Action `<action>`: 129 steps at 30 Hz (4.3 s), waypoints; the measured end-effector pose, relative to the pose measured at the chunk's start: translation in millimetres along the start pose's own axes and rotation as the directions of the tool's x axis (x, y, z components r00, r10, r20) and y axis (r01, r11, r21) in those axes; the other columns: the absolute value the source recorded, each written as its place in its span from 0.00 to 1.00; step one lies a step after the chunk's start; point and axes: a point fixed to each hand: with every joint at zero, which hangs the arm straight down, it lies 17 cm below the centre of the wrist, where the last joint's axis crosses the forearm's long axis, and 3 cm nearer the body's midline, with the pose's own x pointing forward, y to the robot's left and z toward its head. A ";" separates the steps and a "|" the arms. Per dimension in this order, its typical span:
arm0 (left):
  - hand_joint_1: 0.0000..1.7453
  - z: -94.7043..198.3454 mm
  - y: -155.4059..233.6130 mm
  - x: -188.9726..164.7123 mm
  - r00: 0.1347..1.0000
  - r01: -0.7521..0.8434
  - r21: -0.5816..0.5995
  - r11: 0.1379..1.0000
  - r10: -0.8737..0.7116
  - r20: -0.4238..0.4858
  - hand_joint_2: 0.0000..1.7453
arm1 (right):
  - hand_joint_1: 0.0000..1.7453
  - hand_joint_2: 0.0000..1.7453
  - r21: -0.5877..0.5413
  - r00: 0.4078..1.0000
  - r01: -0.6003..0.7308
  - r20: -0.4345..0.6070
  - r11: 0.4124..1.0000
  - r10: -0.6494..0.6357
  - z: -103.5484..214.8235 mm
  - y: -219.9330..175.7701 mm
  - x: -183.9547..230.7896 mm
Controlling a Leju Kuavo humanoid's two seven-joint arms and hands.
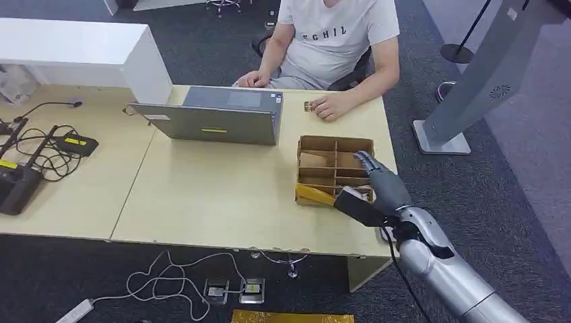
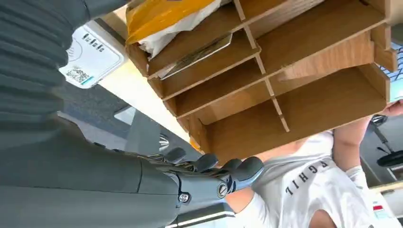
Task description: Pass the card to the sensor for recognition and then transmit it.
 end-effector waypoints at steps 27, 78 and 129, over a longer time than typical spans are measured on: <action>0.00 0.6 -0.6 -3.3 1.000 -0.006 0.009 1.000 0.006 -0.021 0.00 | 0.00 1.00 0.005 0.991 -0.132 0.032 0.991 0.132 -9.1 12.3 0.5; 0.00 0.8 -1.9 -3.4 1.000 -0.008 0.003 1.000 0.008 -0.021 0.00 | 0.00 1.00 0.020 0.977 -0.213 -0.018 0.977 0.213 -9.7 19.4 -21.2; 0.00 -0.4 0.7 -2.1 1.000 0.001 -0.005 1.000 -0.001 -0.010 0.00 | 1.00 1.00 0.072 0.975 -0.209 -0.061 0.975 0.213 -10.6 23.6 -35.9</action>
